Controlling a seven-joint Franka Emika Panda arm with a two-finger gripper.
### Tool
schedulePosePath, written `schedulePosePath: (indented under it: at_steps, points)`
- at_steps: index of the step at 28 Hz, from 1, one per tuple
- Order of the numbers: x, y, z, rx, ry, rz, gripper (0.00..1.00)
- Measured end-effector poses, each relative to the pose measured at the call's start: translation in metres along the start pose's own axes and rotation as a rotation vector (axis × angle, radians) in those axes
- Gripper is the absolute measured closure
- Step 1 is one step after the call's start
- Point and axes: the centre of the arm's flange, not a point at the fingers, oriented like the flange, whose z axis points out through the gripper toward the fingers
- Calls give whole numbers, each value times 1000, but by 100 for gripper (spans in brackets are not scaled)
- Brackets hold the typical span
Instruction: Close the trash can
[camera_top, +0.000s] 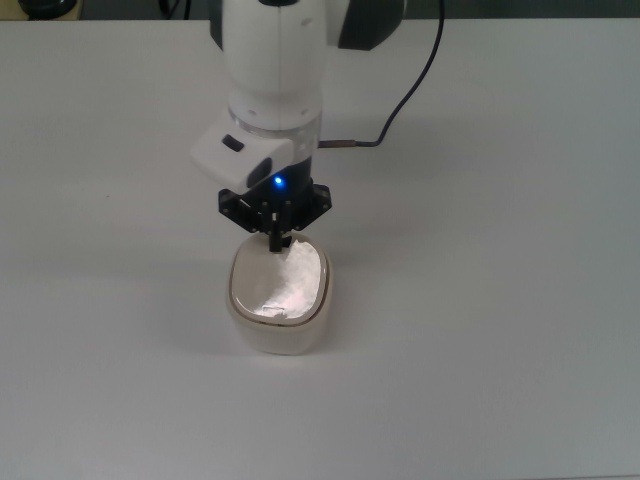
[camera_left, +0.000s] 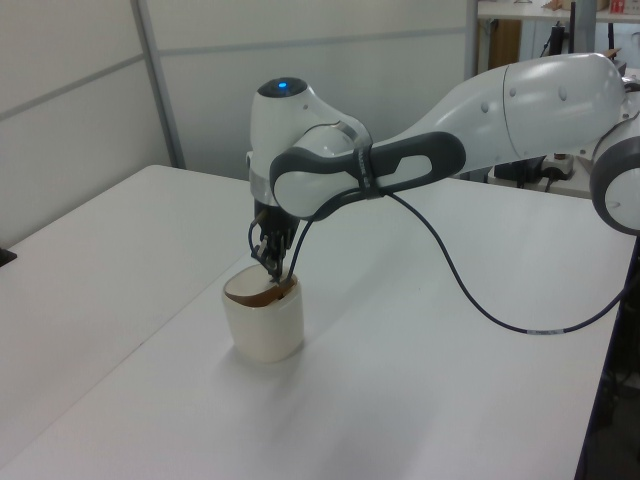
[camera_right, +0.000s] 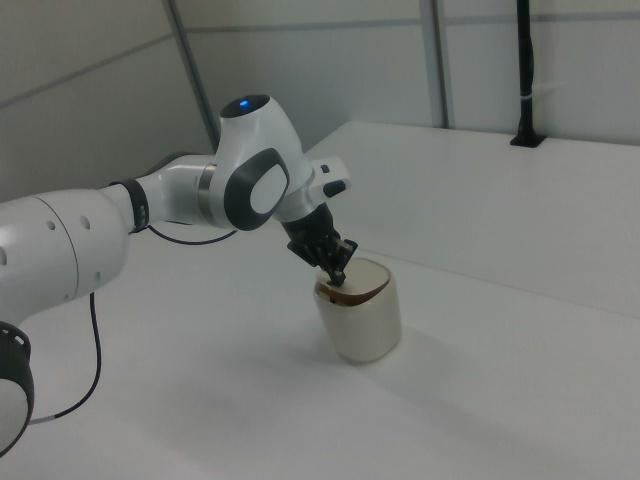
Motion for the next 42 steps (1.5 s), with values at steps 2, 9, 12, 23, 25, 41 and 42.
schedulePosePath:
  at_steps: [2,9,12,23,25,41,42]
  points:
    - [-1,-8,5,3,-10,-12,99]
    - [-2,-17,23,5,-37,-24,99]
    - [-2,-17,23,5,-37,-24,99]
    - [-1,-9,12,1,-27,-13,99]
    - [-2,-4,5,-2,-38,-7,99]
    - [-48,16,-115,-6,-174,-15,99]
    - [-51,19,-120,-5,-180,-17,99]
